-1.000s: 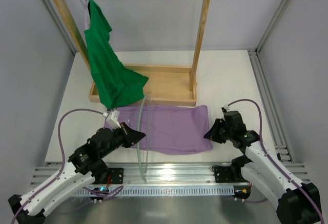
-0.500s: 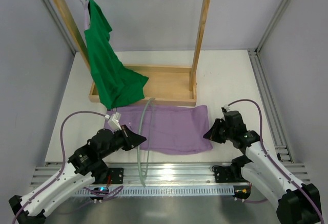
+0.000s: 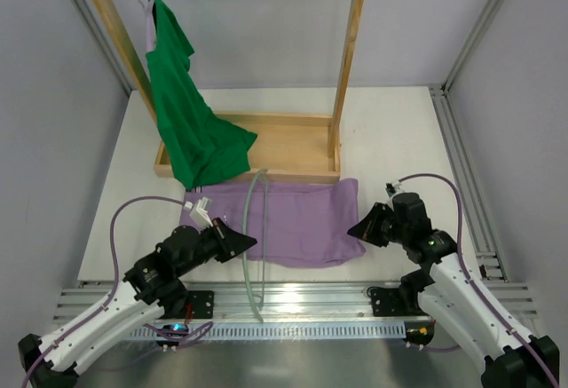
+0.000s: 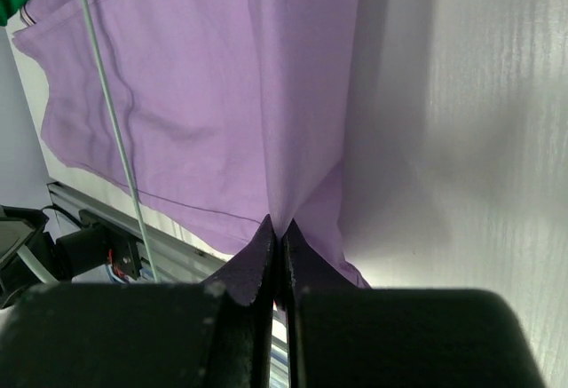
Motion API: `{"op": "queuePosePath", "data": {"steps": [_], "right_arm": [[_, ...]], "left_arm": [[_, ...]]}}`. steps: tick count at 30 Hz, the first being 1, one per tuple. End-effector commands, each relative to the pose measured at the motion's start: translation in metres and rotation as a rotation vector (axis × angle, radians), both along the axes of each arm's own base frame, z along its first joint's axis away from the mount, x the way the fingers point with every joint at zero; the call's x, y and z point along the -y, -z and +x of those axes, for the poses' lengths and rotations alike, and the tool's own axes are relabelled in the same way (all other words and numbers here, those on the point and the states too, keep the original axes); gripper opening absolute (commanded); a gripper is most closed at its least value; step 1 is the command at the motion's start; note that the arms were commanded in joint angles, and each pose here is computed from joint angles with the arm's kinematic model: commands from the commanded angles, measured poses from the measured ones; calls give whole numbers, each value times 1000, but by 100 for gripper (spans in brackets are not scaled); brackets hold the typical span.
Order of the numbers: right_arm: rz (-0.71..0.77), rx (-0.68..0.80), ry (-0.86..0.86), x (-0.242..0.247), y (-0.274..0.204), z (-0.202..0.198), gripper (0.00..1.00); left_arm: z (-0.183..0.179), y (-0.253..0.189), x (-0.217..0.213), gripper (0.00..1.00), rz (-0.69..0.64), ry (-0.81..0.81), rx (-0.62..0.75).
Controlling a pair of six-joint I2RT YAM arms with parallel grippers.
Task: Place the trousers on the hanger
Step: Place trousers on hanger
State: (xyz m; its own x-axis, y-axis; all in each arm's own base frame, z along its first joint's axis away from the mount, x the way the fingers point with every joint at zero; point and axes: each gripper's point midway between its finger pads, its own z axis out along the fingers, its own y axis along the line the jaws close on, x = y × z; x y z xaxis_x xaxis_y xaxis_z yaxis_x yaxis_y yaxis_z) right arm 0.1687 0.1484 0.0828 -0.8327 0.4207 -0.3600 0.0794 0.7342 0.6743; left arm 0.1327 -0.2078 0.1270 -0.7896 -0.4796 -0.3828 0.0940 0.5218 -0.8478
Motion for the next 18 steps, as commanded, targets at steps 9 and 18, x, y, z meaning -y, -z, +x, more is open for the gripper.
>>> {"op": "queuePosePath", "data": {"steps": [9,18], "right_arm": [[74,77,-25,-16,-36,12,4],[188,156,-113,-61,-87,9,4]], "left_arm": [[-7,7,-6,0,-37,-24,-33],[-7,20,-3,0,-43,-26,-53]]}}
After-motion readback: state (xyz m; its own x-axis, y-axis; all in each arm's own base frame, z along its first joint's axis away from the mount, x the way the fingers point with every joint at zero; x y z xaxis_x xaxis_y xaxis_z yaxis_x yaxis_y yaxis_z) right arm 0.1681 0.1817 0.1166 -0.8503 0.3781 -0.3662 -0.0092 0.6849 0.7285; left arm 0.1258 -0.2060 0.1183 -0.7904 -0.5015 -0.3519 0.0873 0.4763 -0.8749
